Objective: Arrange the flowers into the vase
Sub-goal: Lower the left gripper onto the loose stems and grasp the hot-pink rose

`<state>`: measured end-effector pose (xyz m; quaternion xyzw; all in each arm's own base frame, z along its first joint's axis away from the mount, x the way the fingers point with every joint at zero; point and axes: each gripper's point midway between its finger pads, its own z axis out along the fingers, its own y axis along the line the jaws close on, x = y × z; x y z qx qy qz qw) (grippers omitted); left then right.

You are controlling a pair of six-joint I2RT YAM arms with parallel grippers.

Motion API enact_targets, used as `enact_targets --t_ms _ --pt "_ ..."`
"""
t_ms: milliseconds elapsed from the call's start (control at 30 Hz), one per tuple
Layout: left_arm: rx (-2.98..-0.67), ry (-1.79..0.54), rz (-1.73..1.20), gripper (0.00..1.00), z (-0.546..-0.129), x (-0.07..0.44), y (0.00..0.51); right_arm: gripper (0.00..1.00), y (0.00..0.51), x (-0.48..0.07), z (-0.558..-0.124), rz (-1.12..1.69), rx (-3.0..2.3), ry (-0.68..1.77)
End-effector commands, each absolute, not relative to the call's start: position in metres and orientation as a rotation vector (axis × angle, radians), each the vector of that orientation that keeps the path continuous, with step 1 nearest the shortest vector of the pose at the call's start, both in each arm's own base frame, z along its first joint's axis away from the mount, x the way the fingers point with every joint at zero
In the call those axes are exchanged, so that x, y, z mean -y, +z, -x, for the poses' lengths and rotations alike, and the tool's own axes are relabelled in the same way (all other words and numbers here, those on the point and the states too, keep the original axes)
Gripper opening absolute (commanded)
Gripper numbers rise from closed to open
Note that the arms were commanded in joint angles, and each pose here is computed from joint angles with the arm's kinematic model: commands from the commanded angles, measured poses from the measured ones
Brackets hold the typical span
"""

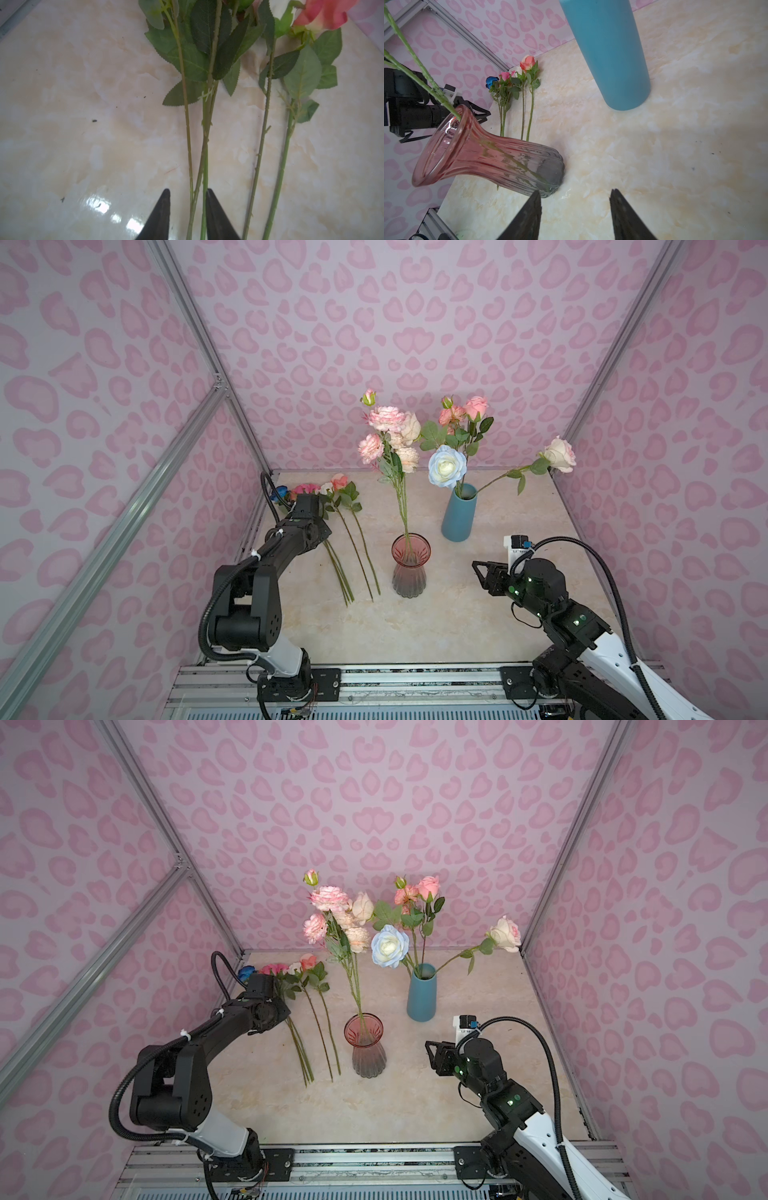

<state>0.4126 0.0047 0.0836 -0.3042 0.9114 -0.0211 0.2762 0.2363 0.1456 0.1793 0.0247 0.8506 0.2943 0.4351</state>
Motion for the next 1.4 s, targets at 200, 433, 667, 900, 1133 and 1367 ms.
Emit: enact_targets --t_ms 200,433,667,900,1133,1367 --pt "-2.543 0.019 0.681 0.25 -0.443 -0.004 0.058 0.54 0.178 -0.146 -0.243 -0.07 -2.095 0.75" --pt "-2.552 0.039 0.665 0.12 -0.443 -0.006 0.054 0.54 0.178 -0.144 -0.246 -0.076 -2.094 0.756" --pt "-2.548 0.029 0.644 0.04 -0.441 -0.004 0.061 0.54 0.182 -0.143 -0.245 -0.077 -2.085 0.759" --pt "-2.434 -0.054 0.59 0.04 -0.437 0.008 0.122 0.54 0.183 -0.143 -0.244 -0.081 -2.078 0.772" --pt "-2.411 -0.062 0.6 0.04 -0.423 0.009 0.13 0.54 0.184 -0.147 -0.246 -0.072 -2.078 0.792" --pt "-2.293 -0.141 0.475 0.04 -0.4 0.035 0.189 0.54 0.189 -0.145 -0.245 -0.065 -2.074 0.777"
